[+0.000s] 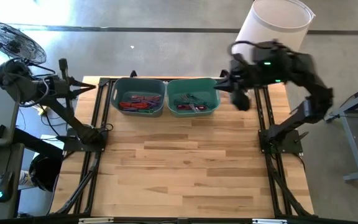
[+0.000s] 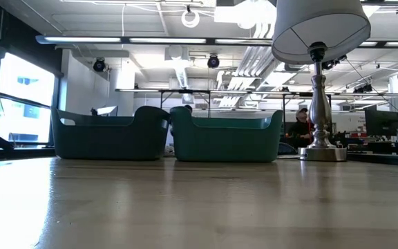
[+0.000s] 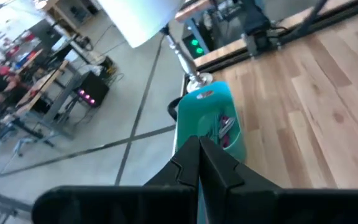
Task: Pick & Place USB Port
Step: Return to Home Position
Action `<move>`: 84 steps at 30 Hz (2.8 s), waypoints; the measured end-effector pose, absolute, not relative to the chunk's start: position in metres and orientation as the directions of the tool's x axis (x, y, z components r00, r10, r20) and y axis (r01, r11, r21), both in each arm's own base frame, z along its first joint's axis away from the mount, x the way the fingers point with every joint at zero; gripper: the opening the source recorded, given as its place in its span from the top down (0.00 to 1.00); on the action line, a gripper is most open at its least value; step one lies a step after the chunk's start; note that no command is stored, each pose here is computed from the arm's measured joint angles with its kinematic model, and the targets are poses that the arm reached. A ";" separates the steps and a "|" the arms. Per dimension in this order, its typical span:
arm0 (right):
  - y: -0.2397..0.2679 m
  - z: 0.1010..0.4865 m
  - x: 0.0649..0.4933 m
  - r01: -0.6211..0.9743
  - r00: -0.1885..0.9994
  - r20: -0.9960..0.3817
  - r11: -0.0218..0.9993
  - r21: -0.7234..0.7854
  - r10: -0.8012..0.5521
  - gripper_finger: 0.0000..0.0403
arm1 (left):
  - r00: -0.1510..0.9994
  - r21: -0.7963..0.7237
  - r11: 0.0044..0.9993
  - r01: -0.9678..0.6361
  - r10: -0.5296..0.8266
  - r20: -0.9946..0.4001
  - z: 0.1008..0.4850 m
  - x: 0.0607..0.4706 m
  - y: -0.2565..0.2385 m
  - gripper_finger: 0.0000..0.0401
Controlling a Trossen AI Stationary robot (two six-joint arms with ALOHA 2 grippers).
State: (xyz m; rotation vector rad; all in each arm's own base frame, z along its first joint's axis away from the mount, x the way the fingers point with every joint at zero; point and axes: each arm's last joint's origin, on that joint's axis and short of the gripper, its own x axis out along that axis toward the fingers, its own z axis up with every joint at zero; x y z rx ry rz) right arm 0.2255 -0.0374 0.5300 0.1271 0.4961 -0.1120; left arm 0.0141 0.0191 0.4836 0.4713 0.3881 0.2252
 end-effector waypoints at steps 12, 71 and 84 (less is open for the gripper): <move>-0.014 0.491 0.090 0.159 0.914 -0.395 0.978 0.133 -0.095 1.00 | 0.934 0.435 0.876 -0.208 0.309 -0.177 0.428 0.034 0.003 1.00; -0.018 0.156 0.112 0.136 0.984 -0.128 0.982 0.129 -0.120 1.00 | 0.933 0.386 0.896 -0.219 0.308 -0.187 0.249 0.087 -0.043 1.00; -0.018 0.154 0.112 0.143 0.981 -0.150 0.980 0.136 -0.122 1.00 | 0.954 0.446 0.887 -0.123 0.229 -0.193 0.250 0.088 -0.046 1.00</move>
